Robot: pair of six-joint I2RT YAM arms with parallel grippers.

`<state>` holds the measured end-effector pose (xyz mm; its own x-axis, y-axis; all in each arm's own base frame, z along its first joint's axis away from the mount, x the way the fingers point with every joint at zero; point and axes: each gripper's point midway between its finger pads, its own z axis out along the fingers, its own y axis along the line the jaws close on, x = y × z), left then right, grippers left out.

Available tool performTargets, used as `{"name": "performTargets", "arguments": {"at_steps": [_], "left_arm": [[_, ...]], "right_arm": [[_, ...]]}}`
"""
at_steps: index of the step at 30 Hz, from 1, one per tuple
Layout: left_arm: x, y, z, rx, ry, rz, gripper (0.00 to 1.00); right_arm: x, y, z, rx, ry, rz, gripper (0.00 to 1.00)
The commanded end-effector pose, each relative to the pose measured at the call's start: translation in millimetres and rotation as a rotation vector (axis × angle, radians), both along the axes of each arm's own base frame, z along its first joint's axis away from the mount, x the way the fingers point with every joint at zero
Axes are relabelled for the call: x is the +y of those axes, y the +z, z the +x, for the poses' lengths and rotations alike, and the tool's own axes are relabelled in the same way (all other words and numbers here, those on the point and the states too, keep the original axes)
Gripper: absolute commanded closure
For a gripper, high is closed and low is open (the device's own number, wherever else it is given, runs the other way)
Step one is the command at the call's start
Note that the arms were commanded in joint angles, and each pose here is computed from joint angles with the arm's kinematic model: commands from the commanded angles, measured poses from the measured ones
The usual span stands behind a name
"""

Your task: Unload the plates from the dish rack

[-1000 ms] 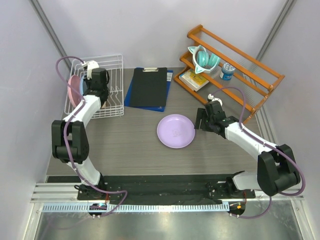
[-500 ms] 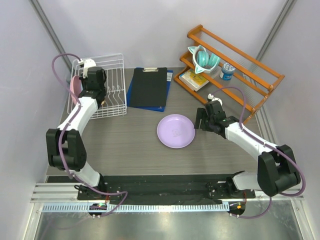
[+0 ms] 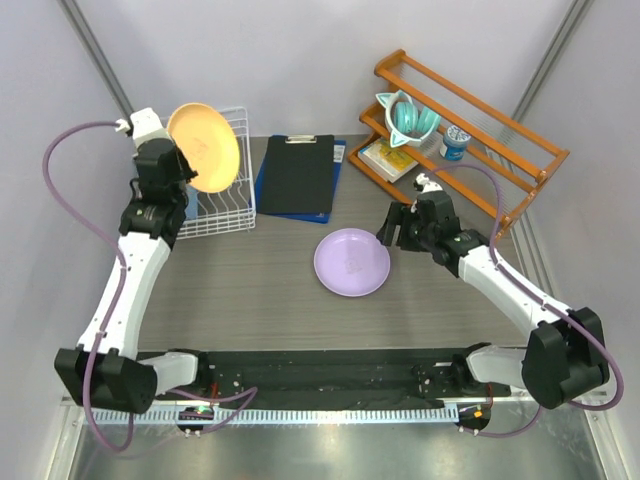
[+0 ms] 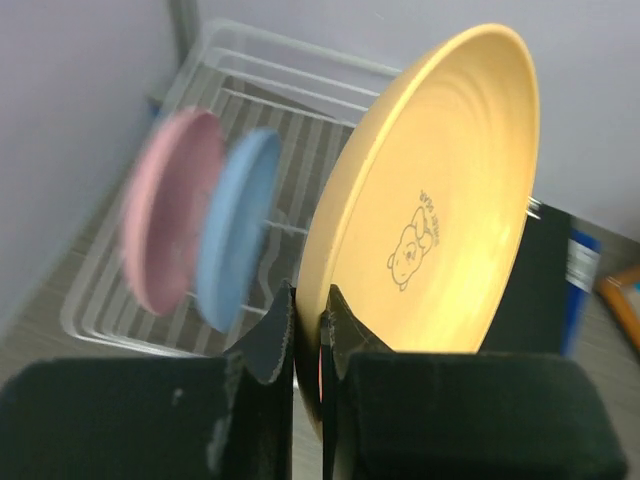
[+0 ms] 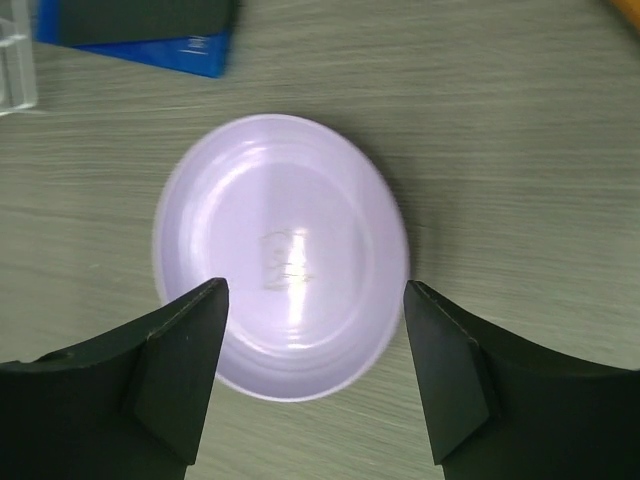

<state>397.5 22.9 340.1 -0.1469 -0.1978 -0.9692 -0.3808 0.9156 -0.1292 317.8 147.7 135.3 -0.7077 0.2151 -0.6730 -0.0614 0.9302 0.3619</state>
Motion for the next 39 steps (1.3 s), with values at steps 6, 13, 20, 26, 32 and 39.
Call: {"name": "performTargets", "arguments": {"at_steps": [6,13,20,26,32,39], "left_arm": [[-139.0,-93.2,-35.9,0.160,-0.512,-0.476,1.00],[-181.7,-102.3,-54.2,0.174,-0.632,-0.529,1.00],[-197.3,-102.6,-69.0,0.169,-0.668,-0.540,1.00],[-205.7,-120.0,-75.8,0.202,-0.677,-0.541,1.00],[-207.7,-121.3,-78.5,0.195,-0.685,-0.542,1.00],[-189.9,-127.1,-80.9,0.212,-0.623,-0.466,0.23]], "right_arm": [[104.8,79.5,11.2,-0.172,0.249,0.375,0.23],[128.5,63.2,22.0,-0.133,0.268,0.404,0.23],[135.6,43.1,23.1,-0.089,0.276,0.396,0.24],[140.2,35.5,23.3,-0.068,0.296,0.395,0.49],[142.0,24.1,15.1,-0.029,0.312,0.406,0.99],[89.0,13.9,11.8,-0.034,0.109,0.244,0.99]]}}
